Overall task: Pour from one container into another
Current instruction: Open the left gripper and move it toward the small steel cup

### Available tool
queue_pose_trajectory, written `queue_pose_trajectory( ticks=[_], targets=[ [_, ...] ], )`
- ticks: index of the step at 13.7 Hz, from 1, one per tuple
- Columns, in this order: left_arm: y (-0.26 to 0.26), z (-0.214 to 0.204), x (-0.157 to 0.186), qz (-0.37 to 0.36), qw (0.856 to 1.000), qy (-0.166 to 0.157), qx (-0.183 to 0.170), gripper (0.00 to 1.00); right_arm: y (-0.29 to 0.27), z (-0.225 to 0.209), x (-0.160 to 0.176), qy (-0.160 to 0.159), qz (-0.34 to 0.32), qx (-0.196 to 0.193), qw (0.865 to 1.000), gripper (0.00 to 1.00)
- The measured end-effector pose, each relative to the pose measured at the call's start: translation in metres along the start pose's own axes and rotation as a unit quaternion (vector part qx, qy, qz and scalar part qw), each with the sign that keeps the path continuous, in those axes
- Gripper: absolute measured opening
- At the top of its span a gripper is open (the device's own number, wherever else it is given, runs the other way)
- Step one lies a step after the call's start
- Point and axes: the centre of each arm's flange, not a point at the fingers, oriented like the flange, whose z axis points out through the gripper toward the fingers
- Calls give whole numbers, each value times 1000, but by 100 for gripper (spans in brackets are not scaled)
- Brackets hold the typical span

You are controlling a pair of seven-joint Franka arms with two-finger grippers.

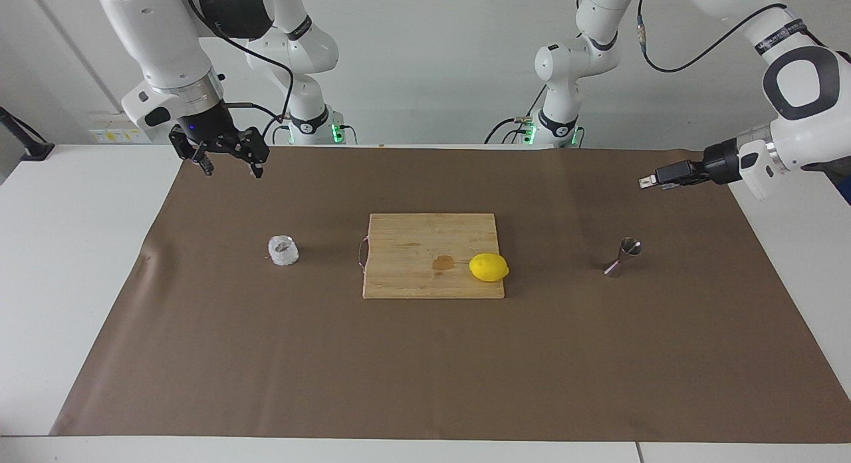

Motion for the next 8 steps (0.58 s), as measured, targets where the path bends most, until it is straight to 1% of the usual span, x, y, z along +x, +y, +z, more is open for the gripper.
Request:
queue_pose_trajectory(
  ticks=[3, 6, 8],
  targets=[
    [-36, 15, 24, -33, 999, -23, -9, 100, 0, 0, 0, 0, 0, 0, 1000, 100],
    [-73, 25, 41, -66, 995, -73, -19, 100, 0, 0, 0, 0, 0, 0, 1000, 100],
    [-86, 30, 51, -76, 993, -91, -21, 100, 0, 0, 0, 0, 0, 0, 1000, 100]
  ],
)
